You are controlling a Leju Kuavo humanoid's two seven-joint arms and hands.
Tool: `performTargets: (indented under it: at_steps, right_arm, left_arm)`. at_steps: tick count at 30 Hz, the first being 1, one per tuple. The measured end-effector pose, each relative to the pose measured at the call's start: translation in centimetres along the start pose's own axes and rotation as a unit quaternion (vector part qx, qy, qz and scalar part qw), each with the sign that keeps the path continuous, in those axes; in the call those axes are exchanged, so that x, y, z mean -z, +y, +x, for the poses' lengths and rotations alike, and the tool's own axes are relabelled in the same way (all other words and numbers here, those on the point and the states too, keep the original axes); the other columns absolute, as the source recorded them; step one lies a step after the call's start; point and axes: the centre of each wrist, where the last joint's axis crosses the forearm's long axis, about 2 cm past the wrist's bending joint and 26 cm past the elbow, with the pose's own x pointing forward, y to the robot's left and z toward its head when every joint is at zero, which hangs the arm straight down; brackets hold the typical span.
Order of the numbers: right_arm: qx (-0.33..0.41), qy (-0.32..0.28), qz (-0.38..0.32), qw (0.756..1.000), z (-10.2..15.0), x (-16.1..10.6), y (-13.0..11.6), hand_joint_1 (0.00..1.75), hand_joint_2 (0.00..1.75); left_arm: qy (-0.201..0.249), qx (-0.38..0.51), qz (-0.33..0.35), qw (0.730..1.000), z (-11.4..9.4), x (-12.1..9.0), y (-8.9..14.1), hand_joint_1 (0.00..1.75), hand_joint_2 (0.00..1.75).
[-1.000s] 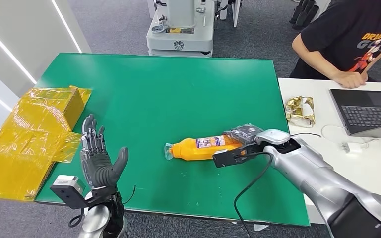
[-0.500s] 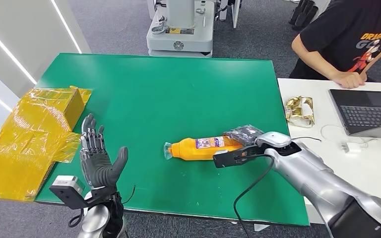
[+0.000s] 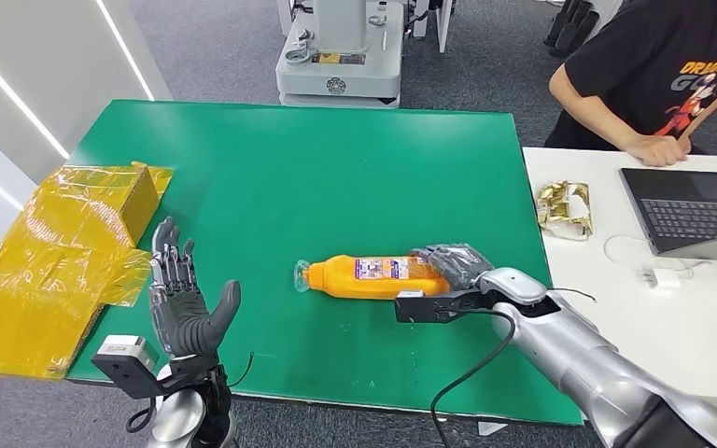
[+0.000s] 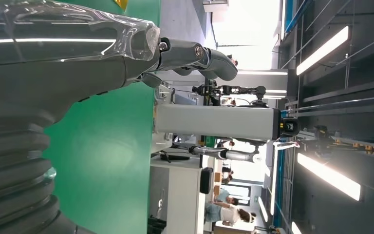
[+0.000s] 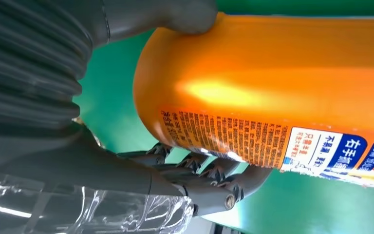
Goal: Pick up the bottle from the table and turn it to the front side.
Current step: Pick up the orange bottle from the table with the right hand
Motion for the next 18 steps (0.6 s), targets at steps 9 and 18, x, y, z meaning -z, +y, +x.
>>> performTargets:
  at_steps: [9, 18]
  right_arm:
    - [0.051, 0.005, -0.14, 0.989, 0.6, -0.3, 0.6, 1.75, 1.75]
    - [0.119, 0.028, -0.238, 0.964, 0.7, -1.2, 1.7, 1.75, 1.75]
  left_arm:
    - [-0.005, 0.009, 0.005, 1.0, 0.3, -0.1, -0.1, 0.0, 1.75]
    - [-0.005, 0.014, 0.012, 1.0, 0.4, -0.2, -0.1, 0.0, 1.75]
